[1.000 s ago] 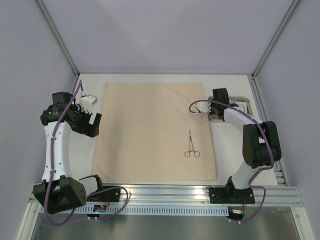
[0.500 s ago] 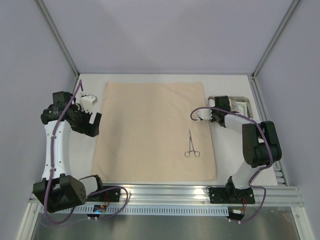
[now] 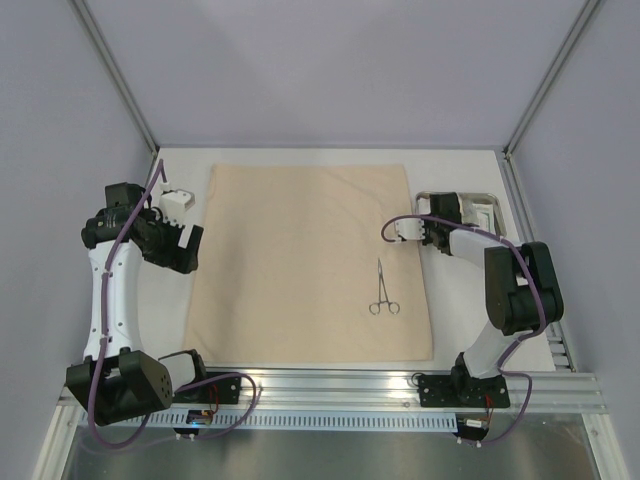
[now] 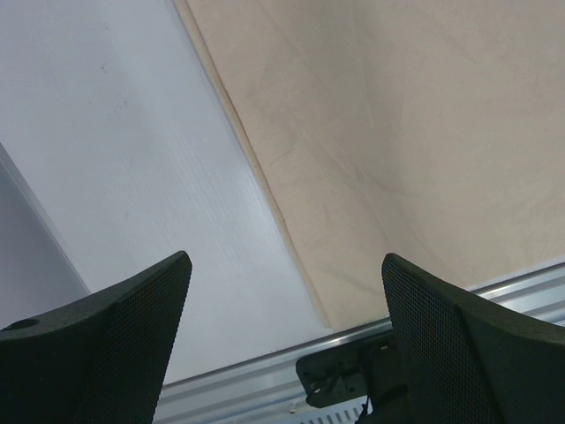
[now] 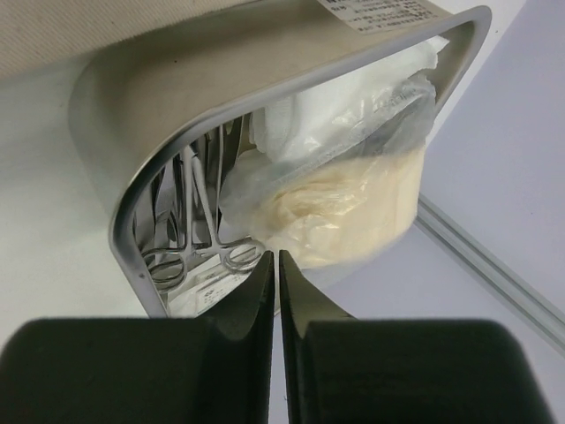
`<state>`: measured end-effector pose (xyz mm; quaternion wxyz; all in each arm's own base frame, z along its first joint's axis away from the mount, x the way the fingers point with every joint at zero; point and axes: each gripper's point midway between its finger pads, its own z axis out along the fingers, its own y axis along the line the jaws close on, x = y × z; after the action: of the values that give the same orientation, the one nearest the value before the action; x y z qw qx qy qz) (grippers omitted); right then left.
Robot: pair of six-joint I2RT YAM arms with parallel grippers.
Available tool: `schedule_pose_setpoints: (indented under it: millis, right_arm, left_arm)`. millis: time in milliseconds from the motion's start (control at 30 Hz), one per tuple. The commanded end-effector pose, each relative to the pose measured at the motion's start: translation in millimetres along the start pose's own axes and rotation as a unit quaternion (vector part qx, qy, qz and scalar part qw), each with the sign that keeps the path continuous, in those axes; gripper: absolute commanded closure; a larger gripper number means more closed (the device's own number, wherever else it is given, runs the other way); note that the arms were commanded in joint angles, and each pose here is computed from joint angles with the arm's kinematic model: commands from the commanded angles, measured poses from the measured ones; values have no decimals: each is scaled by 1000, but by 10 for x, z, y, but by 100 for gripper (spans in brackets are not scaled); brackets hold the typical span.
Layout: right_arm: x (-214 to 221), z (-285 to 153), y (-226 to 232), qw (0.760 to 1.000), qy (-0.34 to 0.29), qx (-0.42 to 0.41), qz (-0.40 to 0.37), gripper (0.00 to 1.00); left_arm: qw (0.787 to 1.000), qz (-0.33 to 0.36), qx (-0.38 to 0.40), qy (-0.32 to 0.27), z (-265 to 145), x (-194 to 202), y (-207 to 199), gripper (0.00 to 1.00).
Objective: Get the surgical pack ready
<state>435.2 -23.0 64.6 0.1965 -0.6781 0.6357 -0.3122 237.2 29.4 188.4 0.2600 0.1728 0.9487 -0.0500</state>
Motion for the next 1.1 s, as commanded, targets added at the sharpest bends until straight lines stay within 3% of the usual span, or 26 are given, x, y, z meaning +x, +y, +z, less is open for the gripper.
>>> schedule_pose_setpoints:
  millis: [0,267,367,567,600,700,733,767,833,867,933,1067]
  right_arm:
    - [26,2,-34,1000,-2,14,2,95]
    - [111,-88,-211,998,10,46,29,93]
    - [103,-287,-552,993,6,100,58,86]
    - [-3,-969,-1198,953,-2,175,248,69]
    - [-76,-1034,-1185,930,-14,167,328,66]
    - [-273,-1313,-1228,894,-21,123,430,64]
    - [-398,-1372,-1192,863,-27,112,492,65]
    - [-430,-1474,-1128,848,-18,87,522,66]
    - [-612,-1490,-940,827,-26,32,560,70]
    - [-697,-1499,-748,800,-20,-4,600,71]
    - [-905,-1535,-537,777,-43,-59,626,72]
    - [-1213,-1552,-87,695,-61,-135,703,72]
  left_arm:
    - [1000,-6,-4,-15,-38,-52,-7,2]
    - [1000,-1,-9,-15,-44,-31,3,2]
    - [1000,-1,-8,-17,-46,-39,-4,2]
    - [1000,-9,3,-29,-46,-90,-42,2]
    - [999,-11,6,-30,-45,-87,-62,2]
    - [999,-20,18,-37,-43,-100,-115,2]
    - [999,-23,21,-38,-40,-98,-130,2]
    - [998,-28,24,-41,-45,-104,-153,2]
    - [998,-32,35,-48,-52,-122,-200,2]
    - [997,-30,37,-52,-70,-129,-216,2]
    - [997,-30,39,-55,-69,-120,-235,3]
    - [996,-34,60,-65,-50,-97,-338,3]
